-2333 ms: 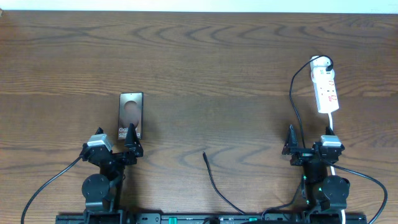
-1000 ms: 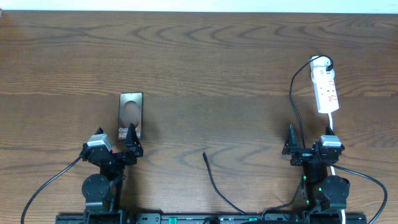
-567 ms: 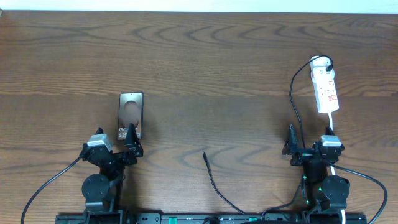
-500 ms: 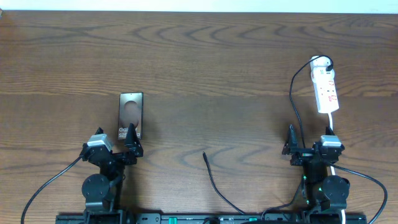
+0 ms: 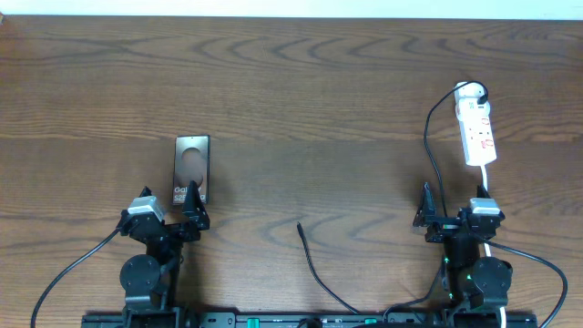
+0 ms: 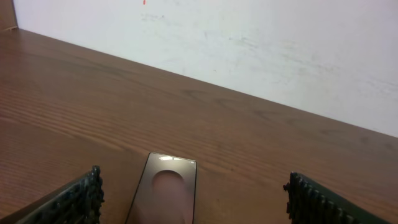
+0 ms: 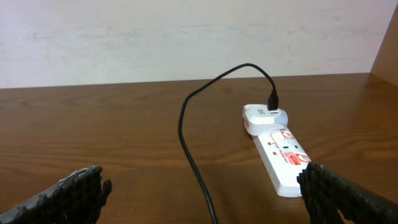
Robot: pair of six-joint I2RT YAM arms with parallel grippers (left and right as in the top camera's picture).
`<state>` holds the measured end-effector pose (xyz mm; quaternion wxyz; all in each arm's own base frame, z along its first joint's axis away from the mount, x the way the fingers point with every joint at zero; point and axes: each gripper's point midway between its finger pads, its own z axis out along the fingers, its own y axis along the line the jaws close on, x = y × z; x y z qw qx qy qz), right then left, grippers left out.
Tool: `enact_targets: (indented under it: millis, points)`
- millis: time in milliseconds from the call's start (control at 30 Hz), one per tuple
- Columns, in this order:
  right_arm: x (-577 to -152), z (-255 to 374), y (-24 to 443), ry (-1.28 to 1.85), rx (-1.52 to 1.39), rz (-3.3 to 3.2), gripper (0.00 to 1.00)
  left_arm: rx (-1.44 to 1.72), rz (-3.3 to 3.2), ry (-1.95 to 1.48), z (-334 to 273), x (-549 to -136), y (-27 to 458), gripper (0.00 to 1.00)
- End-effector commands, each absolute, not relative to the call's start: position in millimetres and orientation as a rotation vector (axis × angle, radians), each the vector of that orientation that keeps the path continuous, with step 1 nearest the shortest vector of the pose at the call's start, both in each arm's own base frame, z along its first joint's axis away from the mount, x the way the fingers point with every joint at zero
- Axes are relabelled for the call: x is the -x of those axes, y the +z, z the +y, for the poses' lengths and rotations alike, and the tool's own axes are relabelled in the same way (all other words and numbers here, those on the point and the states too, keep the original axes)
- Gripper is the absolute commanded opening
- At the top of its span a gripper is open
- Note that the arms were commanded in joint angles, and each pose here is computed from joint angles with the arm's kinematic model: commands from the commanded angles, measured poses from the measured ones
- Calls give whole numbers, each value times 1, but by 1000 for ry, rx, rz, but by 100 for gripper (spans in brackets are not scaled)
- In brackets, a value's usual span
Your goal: Plug charger to phone and switch on socket
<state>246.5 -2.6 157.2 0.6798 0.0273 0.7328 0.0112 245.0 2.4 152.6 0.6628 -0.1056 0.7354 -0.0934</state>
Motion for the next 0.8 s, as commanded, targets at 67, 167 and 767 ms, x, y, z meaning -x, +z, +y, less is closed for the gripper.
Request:
enact_targets:
  millis: [67, 167, 767]
  points:
    - [-246, -6, 157, 4, -62, 1643, 99, 246, 1711, -214, 2, -244, 137, 91]
    - [-246, -5, 157, 4, -62, 1643, 99, 246, 1711, -214, 2, -244, 137, 91]
    - [-246, -6, 157, 4, -62, 1643, 99, 1, 1712, -196, -20, -234, 230, 91]
